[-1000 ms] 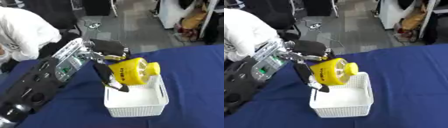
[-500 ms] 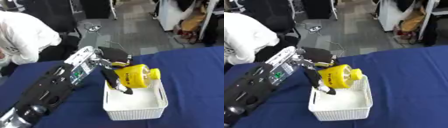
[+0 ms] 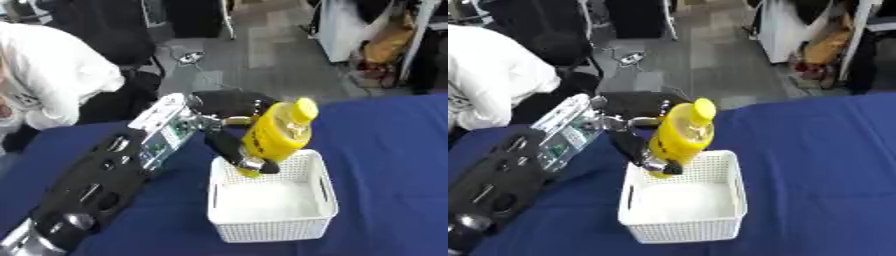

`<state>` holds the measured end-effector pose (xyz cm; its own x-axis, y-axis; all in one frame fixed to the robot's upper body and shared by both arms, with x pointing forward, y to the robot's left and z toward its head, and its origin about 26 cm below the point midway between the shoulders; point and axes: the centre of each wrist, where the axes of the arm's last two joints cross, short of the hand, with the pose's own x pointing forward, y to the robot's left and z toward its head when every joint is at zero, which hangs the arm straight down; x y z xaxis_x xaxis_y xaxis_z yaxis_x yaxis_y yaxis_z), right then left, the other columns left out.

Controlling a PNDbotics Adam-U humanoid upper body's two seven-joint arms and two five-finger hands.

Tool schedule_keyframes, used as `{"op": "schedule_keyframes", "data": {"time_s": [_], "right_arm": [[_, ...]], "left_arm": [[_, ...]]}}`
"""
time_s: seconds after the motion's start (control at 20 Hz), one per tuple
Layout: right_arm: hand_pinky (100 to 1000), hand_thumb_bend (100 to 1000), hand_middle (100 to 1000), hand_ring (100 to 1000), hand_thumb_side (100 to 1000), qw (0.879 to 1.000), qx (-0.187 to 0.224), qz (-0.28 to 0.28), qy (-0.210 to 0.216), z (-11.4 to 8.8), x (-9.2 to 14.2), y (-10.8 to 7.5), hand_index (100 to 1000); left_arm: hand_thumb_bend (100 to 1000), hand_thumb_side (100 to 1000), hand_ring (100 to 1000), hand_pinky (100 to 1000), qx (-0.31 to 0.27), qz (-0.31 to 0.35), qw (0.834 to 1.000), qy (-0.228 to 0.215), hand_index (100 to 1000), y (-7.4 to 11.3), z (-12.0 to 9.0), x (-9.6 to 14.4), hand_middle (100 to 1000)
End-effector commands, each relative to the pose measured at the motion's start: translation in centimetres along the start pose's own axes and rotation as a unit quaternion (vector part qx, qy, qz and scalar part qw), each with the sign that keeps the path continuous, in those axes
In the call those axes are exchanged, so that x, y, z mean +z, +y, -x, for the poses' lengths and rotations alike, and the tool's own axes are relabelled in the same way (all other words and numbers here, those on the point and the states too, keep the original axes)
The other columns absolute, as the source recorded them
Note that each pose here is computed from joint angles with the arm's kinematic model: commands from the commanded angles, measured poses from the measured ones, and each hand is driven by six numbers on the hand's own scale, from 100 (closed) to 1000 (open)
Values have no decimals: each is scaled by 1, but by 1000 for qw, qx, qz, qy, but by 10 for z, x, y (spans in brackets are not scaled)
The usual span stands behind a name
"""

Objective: Pick up objects on the table and place them in the box.

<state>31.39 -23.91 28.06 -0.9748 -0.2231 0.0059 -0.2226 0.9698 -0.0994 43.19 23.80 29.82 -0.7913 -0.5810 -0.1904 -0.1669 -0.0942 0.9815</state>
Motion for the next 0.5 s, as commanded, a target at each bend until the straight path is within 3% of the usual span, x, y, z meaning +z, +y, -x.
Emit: {"op": "schedule_keyframes", "data": {"time_s": [0.05,0.15,0.5], "right_arm": [[311,224,465,395,891,1000,6,-6,-12,-4,-7,-3,555],[311,224,465,395,890,1000,7,-6,-12,-4,-7,-3,555],[311,223,465,395,890,1000,6,-3,-15,-4,-8,-3,555]], "left_arm": [[656,1000,1000,1000,-7,-25,1000,11,1000,21,3,10,1000],[985,1000,1000,1000,-3,-15,1000,11,1000,21,2,10,1000],[1000,1000,1000,1000,22,9,1000,12,1000,17,4,9,1000]]}}
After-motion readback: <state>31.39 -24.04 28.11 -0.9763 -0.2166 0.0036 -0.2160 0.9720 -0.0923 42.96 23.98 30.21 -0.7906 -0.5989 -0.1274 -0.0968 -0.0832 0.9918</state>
